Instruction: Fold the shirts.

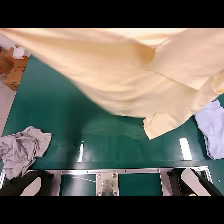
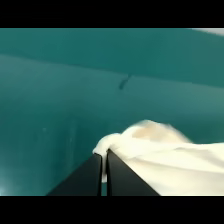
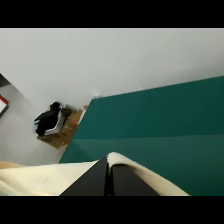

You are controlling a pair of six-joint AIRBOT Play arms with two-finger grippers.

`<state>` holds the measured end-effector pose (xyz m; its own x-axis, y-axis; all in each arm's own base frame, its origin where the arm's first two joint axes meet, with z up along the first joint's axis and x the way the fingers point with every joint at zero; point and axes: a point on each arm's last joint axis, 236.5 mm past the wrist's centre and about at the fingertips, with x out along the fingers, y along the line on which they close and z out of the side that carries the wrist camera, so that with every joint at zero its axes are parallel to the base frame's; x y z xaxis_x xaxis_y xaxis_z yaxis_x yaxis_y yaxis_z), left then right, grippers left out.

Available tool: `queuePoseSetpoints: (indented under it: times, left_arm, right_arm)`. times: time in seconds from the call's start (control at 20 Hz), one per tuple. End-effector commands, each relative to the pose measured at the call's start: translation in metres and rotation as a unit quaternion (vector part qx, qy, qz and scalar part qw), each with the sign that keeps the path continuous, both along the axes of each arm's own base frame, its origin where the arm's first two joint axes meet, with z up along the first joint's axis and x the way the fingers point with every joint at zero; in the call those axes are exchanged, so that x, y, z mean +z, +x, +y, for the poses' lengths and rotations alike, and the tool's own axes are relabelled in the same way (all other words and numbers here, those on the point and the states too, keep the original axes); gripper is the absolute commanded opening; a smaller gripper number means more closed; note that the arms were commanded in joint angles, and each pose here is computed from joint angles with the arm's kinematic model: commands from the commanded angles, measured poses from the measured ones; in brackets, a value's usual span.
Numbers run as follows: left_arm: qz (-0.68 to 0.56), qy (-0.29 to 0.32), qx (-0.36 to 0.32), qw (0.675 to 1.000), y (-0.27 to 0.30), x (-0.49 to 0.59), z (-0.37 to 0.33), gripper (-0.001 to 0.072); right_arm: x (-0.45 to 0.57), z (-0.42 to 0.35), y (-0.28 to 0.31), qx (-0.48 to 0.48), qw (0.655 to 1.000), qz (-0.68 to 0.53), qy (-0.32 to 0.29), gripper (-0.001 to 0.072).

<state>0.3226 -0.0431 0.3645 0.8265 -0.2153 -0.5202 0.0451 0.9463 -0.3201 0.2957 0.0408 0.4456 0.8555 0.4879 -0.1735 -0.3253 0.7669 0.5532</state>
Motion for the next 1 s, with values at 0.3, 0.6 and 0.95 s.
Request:
queuePoseSetpoints:
  times: [0.3, 0.6, 0.95]
  left_arm:
    - [0.106, -0.006, -0.008, 0.994, 0.119, -0.209, 0.005, 0.0023]
    - [0.155, -0.087, -0.009, 0.984, 0.214, -0.37, -0.012, 0.0024]
    - [0.152, -0.091, -0.012, 0.984, 0.232, -0.362, 0.017, 0.0704]
  right_arm:
    - [-0.257, -0.011, 0.148, -0.004, 0.974, 0.22, 0.053, 0.0016]
    - [-0.453, -0.003, 0.212, -0.016, 0.924, 0.373, 0.085, 0.0017]
    - [-0.49, -0.037, 0.214, -0.008, 0.908, 0.407, 0.098, 0.0498]
